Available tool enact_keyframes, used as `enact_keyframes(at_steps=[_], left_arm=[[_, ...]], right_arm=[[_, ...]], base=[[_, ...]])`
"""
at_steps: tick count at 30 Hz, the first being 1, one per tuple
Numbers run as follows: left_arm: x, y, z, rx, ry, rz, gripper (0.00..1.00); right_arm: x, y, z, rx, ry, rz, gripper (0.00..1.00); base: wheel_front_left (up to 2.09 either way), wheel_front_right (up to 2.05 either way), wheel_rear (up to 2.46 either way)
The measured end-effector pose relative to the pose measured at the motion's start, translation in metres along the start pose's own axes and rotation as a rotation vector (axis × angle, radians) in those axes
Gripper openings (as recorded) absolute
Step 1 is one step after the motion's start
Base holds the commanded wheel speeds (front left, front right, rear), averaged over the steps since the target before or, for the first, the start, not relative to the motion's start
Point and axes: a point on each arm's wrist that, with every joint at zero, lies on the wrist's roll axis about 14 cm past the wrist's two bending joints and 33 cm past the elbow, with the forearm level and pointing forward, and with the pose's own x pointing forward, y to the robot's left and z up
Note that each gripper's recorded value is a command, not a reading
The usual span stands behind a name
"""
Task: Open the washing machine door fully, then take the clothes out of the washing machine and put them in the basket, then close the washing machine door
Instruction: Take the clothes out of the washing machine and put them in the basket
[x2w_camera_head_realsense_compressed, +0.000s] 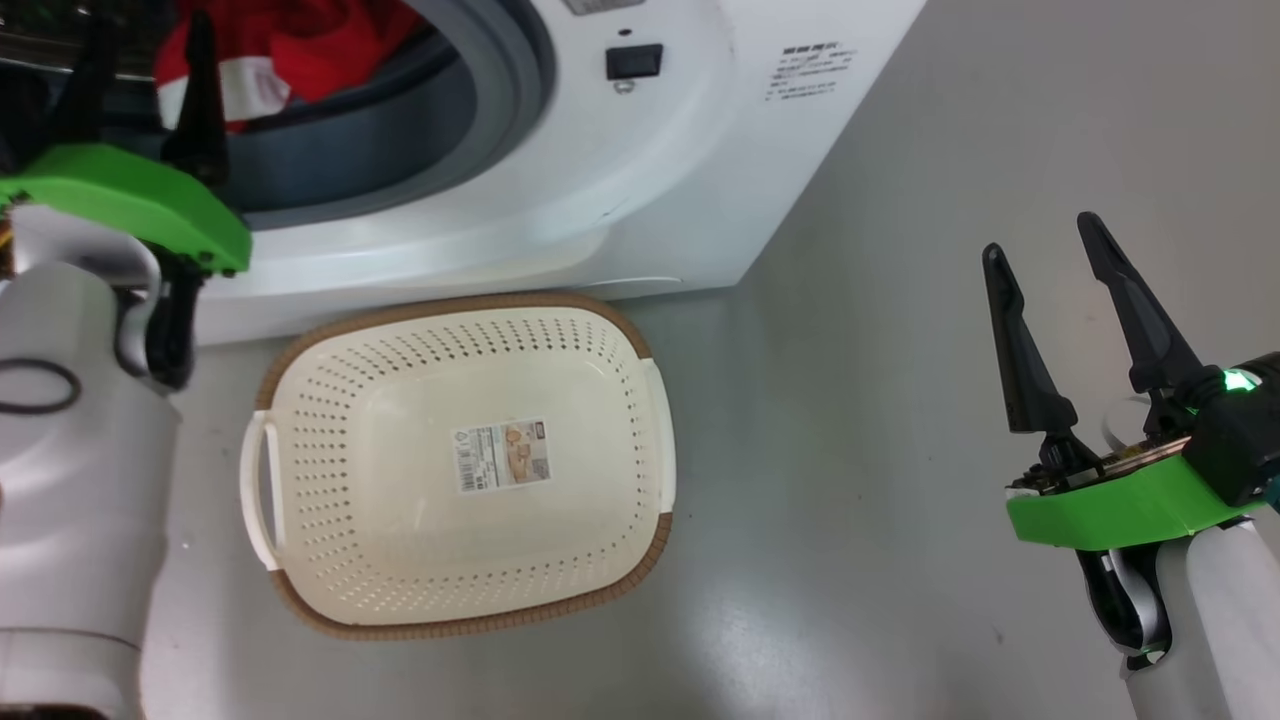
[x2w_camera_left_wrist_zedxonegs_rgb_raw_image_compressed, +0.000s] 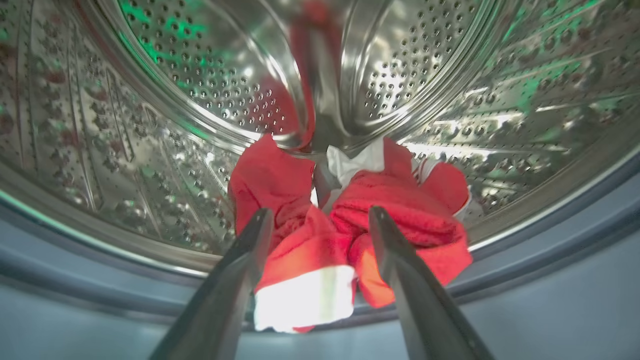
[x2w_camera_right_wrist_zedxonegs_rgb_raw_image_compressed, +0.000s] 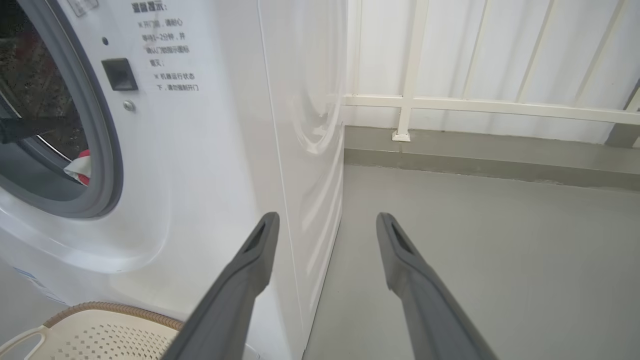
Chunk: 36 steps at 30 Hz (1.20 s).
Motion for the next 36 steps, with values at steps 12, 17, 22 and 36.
enact_keyframes(at_steps=[12,17,22,36], left_arm=[[0.031,0.013,-0.053,0.071,0.251,0.009,1.00],[0.037,0.017,-0.065,0.120,0.328,0.009,1.00],[0.036,0.018,-0.077,0.205,0.396,-0.005,1.00],[0.034,0.029,-0.064,0.294,0.324,0.033,0.00]], right_arm=[[0.001,-0.015,-0.019,0.000,0.040,-0.042,1.00],[0.003,-0.017,-0.020,0.003,0.040,-0.052,1.00],[0.002,-0.019,-0.022,0.015,0.044,-0.063,1.00],[0.003,-0.018,-0.021,0.029,0.036,-0.067,1.00]], base=[[0.00,0.00,0.00],[0.00,0.00,0.00],[0.00,0.00,0.00],[0.00,0.00,0.00]])
